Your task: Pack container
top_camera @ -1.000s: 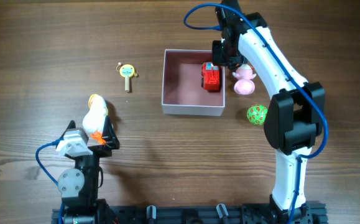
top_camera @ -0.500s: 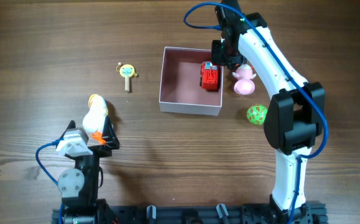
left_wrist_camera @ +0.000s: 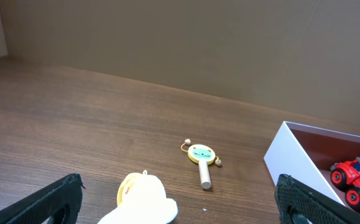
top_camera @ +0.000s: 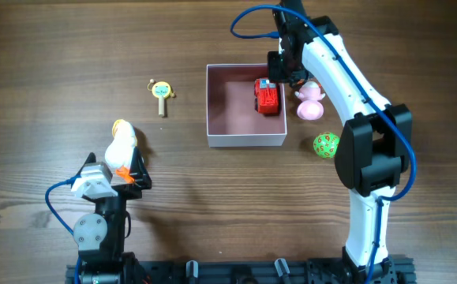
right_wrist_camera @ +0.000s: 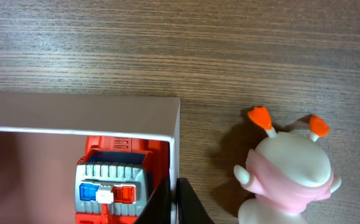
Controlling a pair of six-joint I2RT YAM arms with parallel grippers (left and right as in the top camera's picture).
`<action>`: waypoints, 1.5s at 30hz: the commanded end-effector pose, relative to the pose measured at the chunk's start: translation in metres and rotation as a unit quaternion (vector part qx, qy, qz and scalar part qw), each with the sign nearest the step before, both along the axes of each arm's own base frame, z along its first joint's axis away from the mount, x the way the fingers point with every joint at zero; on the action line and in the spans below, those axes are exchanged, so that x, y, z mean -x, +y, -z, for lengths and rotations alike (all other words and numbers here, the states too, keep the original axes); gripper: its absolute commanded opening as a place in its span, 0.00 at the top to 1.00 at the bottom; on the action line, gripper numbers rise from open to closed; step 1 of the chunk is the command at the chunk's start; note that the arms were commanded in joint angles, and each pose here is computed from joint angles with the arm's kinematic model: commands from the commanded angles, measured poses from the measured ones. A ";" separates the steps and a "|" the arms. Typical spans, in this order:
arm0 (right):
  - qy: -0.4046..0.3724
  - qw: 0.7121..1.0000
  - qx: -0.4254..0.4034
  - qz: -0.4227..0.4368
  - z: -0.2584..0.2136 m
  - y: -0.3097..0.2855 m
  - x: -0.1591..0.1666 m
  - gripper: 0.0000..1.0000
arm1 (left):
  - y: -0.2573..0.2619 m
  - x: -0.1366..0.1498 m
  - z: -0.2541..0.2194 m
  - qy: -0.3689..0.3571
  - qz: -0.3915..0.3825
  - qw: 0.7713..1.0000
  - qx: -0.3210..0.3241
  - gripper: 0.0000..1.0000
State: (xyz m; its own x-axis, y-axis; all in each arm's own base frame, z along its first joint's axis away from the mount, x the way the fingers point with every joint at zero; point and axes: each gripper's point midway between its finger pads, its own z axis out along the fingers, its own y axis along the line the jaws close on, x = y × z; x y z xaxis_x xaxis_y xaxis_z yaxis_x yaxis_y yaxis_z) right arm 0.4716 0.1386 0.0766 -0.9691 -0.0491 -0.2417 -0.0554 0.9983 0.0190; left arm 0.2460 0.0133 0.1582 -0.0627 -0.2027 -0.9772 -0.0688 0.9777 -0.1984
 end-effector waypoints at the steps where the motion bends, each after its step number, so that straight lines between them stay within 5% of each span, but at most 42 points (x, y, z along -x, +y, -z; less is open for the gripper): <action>1: 0.003 1.000 -0.003 -0.017 0.006 0.007 0.000 0.96 | 0.000 0.000 0.001 -0.001 -0.002 1.000 -0.011 0.00; 20: 0.008 0.999 -0.022 0.040 0.006 0.010 0.001 0.96 | 0.000 0.000 0.001 -0.001 -0.002 1.000 -0.011 0.00; 45: 0.003 1.000 -0.013 0.000 0.006 0.011 0.000 0.95 | 0.000 0.000 0.001 -0.001 -0.002 1.000 -0.011 0.00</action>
State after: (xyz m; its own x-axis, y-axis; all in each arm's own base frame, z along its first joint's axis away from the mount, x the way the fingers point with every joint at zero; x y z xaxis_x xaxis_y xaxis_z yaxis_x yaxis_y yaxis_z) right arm 0.4725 0.1428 0.0771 -0.9690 -0.0137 -0.2468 -0.0239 0.9990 0.0382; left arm 0.2460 0.0133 0.1582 -0.0627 -0.2027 -0.9772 -0.0688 0.9777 -0.1984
